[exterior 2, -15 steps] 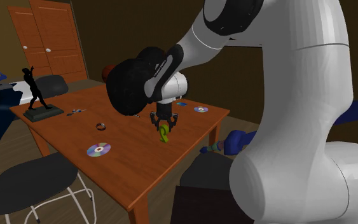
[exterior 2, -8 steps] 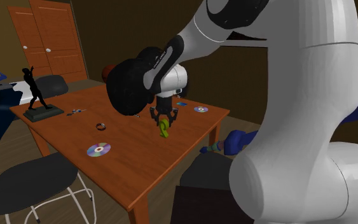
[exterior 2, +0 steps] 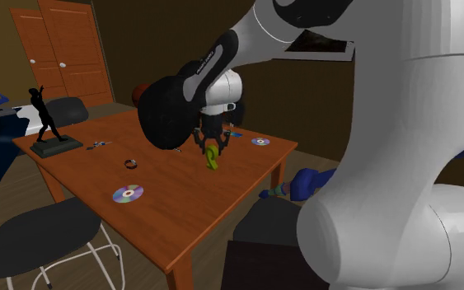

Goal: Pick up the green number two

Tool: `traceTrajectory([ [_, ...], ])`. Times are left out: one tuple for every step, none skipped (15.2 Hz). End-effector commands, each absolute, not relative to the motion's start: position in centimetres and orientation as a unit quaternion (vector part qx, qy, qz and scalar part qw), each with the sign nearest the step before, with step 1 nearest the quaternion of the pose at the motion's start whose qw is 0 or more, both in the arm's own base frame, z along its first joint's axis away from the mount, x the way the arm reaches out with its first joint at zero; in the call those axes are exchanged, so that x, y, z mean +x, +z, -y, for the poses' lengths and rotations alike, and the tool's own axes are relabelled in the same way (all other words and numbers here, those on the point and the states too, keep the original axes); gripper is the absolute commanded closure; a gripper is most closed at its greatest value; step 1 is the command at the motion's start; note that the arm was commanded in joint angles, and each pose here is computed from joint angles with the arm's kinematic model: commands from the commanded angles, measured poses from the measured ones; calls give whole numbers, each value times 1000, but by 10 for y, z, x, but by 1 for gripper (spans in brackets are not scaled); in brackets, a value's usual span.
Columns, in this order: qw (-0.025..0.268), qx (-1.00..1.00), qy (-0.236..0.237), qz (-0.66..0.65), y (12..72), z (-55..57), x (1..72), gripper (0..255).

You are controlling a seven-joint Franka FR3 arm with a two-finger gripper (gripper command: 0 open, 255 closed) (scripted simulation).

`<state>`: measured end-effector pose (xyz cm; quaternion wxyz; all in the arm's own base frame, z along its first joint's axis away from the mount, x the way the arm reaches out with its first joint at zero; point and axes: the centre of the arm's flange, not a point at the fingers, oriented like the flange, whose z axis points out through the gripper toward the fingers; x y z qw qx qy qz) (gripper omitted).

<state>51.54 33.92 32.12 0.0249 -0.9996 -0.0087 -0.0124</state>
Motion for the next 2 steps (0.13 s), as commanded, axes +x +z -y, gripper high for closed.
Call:
traceTrajectory([
  [25, -1000, -12, 9, 328, -339, 517, 255],
  [25, -1000, -12, 9, 328, -339, 517, 255],
])
